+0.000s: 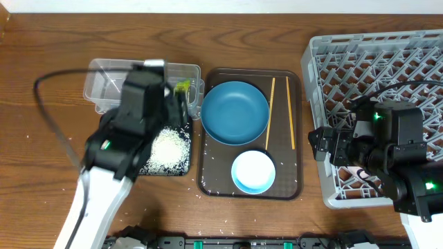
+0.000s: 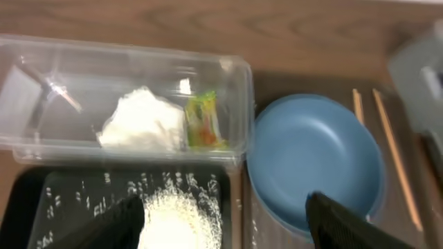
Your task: Sort waste into correct bins and load items into the dishwasher rack
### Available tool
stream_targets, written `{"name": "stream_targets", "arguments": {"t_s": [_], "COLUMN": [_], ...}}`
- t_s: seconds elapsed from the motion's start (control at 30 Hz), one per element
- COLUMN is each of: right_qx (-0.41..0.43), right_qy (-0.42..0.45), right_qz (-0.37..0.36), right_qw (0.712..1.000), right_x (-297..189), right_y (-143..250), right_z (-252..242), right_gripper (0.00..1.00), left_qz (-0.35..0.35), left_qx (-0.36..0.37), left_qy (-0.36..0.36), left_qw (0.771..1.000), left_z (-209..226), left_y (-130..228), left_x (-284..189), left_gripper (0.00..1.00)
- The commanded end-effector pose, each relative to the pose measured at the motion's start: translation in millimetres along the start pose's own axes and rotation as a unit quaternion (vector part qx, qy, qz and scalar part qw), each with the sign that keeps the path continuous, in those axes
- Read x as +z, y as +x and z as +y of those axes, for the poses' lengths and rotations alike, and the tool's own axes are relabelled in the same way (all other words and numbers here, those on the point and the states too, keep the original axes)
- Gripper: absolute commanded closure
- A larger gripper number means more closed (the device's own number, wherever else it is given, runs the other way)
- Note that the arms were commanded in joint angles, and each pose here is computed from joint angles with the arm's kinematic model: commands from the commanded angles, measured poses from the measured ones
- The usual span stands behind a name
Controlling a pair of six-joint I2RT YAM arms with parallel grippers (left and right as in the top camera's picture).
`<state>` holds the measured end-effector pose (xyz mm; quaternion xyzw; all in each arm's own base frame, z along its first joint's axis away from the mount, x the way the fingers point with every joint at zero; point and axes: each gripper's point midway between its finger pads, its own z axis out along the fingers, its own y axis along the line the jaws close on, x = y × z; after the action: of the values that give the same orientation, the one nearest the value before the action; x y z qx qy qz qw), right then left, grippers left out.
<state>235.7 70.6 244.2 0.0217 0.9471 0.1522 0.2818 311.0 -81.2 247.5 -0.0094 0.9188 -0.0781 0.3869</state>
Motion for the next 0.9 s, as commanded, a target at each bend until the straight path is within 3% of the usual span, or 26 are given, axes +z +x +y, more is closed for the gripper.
{"name": "stream_targets", "arguments": {"t_s": [0.0, 0.33, 0.43, 0.87], "right_qx": [-0.031, -0.047, -0.047, -0.046], "right_qy": [-0.005, -0.010, -0.009, -0.008], "right_qz": [-0.010, -0.036, -0.033, -0.029], "right_qw": [0.999, 0.998, 0.998, 0.998], "right_x": [-4, -6, -6, -4], "right_y": [-2, -13, -12, -11], "right_z": [2, 5, 5, 4], "right_gripper": [0.03, 0.02, 0.01, 0.01], "left_qz": [-0.006, -0.094, -0.091, -0.059], "left_qx": [-0.003, -0.007, -0.007, -0.006], "left_qy": [0.036, 0.062, 0.061, 0.051], "left_qw": [0.999, 0.994, 0.994, 0.997], "left_z": [-6, -1, 0, 5], "left_y": [10, 8, 12, 28], "left_x": [-34, -102, -106, -103], "left_gripper": [0.22, 0.16, 0.11, 0.10]}}
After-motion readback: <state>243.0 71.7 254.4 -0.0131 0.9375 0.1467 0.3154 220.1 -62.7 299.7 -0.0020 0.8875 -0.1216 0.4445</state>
